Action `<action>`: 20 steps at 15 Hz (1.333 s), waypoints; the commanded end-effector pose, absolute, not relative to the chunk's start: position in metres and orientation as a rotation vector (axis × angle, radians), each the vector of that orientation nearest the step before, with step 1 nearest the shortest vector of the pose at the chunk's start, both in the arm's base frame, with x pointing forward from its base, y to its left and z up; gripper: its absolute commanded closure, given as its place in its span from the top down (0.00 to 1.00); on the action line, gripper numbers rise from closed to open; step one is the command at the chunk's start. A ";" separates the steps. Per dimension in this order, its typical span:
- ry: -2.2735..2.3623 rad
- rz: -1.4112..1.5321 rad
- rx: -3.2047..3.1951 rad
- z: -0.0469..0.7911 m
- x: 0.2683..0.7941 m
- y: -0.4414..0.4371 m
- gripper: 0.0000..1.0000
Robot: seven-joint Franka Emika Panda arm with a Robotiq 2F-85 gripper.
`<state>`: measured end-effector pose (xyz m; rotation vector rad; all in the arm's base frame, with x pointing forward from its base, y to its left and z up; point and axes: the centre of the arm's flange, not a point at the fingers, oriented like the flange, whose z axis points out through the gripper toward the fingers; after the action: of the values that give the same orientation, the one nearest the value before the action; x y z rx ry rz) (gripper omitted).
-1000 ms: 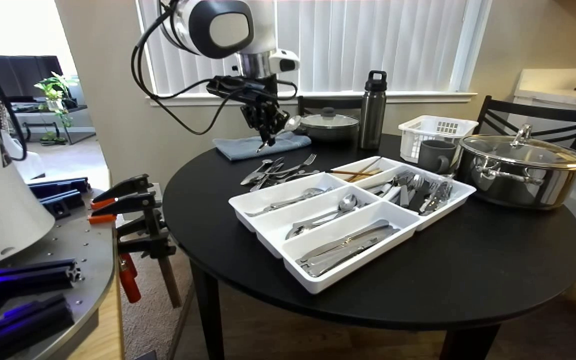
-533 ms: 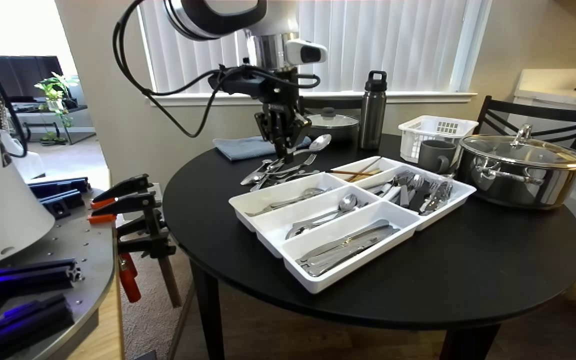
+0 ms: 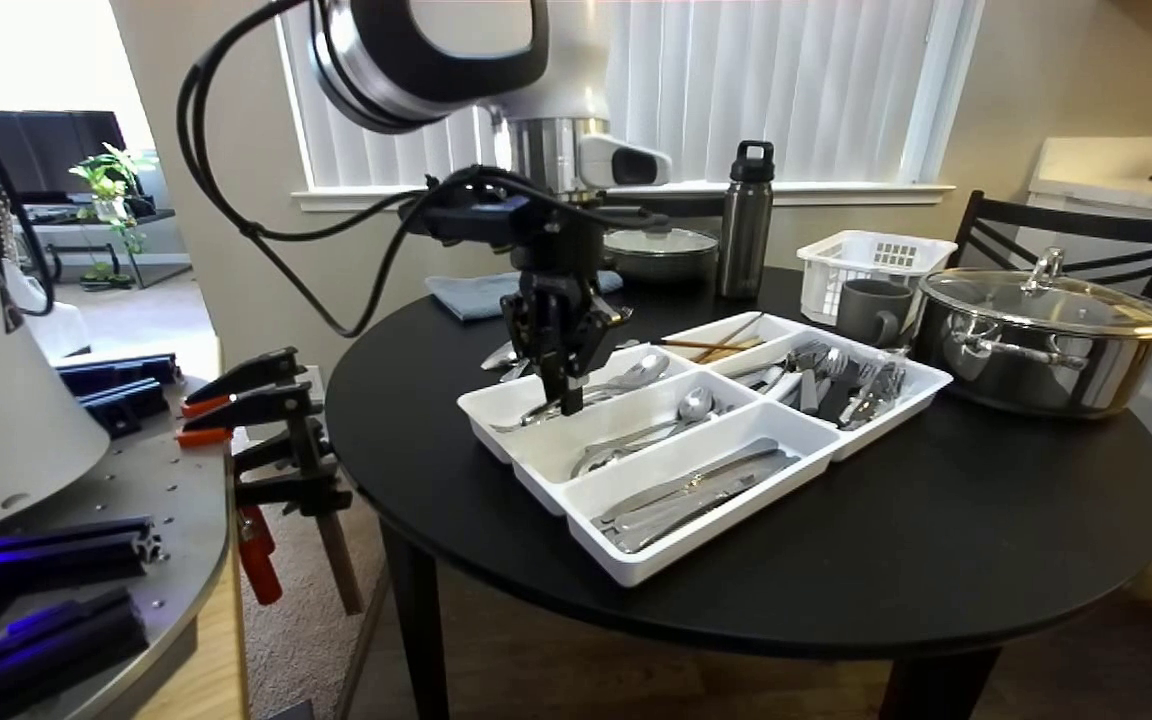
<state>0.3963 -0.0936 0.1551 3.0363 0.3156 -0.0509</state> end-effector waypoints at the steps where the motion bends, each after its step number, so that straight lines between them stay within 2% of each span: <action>1: 0.308 -0.100 2.995 0.125 0.402 -0.080 0.04; 8: 0.214 -0.004 2.947 0.117 0.429 -0.076 0.04; 9: 0.201 0.032 2.949 0.118 0.433 -0.072 0.42; 10: 0.194 0.062 2.956 0.119 0.436 -0.064 0.43; 18: 0.308 0.335 2.988 0.184 0.459 0.015 0.93; 20: 0.331 0.380 3.056 0.190 0.466 0.035 1.00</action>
<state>0.4669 0.0141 0.1703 2.9810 0.3268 0.3001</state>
